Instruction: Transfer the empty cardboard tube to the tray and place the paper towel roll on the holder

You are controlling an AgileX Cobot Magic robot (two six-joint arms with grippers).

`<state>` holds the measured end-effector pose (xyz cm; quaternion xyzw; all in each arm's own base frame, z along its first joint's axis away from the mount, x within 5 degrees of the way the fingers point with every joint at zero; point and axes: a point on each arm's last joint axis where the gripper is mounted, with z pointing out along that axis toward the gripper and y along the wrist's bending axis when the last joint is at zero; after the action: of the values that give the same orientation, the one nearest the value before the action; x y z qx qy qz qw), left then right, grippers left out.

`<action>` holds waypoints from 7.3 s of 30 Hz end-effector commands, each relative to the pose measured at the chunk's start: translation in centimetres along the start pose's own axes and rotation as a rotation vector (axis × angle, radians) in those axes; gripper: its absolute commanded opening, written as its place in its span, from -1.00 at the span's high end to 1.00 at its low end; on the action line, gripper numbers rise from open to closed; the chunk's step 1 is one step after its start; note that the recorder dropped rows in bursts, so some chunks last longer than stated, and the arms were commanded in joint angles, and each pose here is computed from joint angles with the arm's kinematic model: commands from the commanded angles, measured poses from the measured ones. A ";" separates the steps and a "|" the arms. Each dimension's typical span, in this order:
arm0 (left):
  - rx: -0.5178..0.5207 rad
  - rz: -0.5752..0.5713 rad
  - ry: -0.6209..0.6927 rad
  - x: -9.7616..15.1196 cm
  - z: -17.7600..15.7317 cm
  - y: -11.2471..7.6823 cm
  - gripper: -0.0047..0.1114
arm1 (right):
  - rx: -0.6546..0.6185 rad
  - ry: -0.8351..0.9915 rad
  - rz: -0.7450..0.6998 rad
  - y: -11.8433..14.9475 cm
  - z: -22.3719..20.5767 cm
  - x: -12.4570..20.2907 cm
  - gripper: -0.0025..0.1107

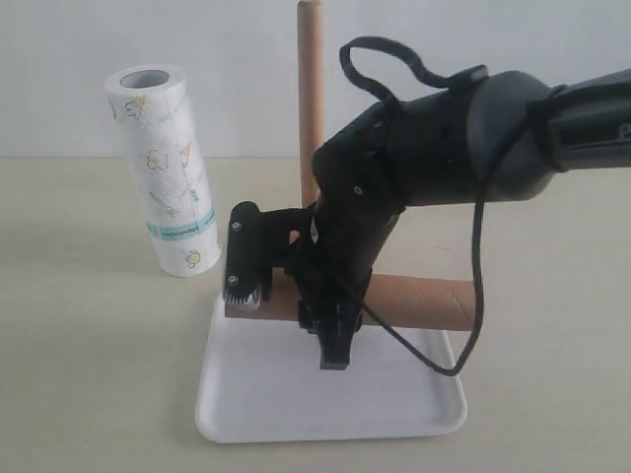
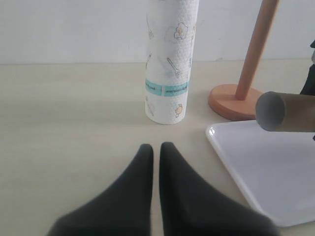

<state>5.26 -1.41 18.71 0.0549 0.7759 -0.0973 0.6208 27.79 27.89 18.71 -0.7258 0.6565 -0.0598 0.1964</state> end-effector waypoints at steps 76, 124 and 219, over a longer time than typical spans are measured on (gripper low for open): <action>0.002 -0.003 0.003 0.1 0.0 0.0 0.85 | 0.055 -0.062 0.029 -0.1 -2.8 -1.4 -0.21; 0.002 -0.003 0.001 0.1 0.0 0.0 0.85 | 0.105 -0.200 0.980 2.6 -23.2 4.7 0.96; 0.002 -0.003 0.000 0.1 0.0 0.0 0.85 | 0.849 -0.603 1.386 22.8 -12.9 24.1 0.96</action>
<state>5.26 -1.41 18.71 0.0549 0.7759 -0.0973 0.6208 5.35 0.37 18.08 -0.0102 0.7964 0.0325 0.6038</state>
